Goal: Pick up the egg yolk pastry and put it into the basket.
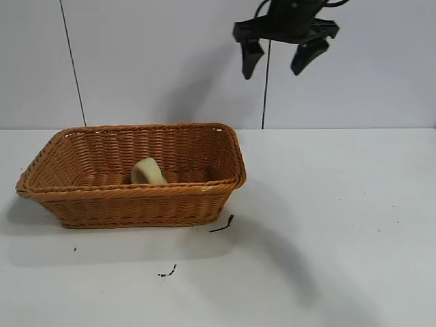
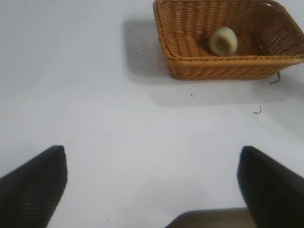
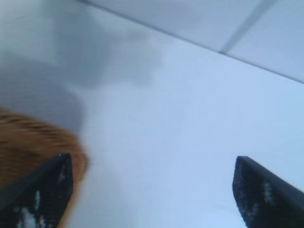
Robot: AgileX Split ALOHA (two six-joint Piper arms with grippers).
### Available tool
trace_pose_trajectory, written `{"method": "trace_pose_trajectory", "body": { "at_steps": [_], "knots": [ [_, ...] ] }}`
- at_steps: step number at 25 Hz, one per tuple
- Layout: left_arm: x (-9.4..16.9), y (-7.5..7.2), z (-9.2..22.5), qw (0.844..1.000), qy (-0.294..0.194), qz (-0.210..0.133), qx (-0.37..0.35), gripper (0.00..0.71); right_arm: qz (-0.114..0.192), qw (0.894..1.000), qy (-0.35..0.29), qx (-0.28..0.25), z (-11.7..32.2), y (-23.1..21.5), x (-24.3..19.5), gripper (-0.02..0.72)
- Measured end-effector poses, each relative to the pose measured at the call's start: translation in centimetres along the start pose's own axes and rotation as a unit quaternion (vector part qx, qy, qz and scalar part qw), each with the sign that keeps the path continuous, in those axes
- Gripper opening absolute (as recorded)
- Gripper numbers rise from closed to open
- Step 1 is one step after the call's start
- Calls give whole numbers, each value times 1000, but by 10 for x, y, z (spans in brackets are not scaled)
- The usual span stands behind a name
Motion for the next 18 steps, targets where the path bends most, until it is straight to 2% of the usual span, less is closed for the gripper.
{"method": "trace_pose_trajectory", "body": {
  "at_steps": [5,9,15,18],
  "knots": [
    [0,0,0,1000,0,0,0,695,31,998,16,-49,-6,-68,2,633],
    [0,0,0,1000,0,0,0,695,45,996,16,-75,-8,-101,5,633],
    [0,0,0,1000,0,0,0,695,52,995,35,-75,7,-109,27,633],
    [0,0,0,1000,0,0,0,695,51,994,61,-78,29,-108,44,633]
  ]
}}
Point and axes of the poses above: a point on each arm's last joint axis where the gripper is mounted, x pointing back along that axis away from the gripper, y along the wrist's bending axis when the last joint is at zero, z = x × y, the point moved 10 cm from there along -x, pointing out along that axis toward the gripper, and after that the axes turned 15 degrees about -x, right-handed, at the moved point
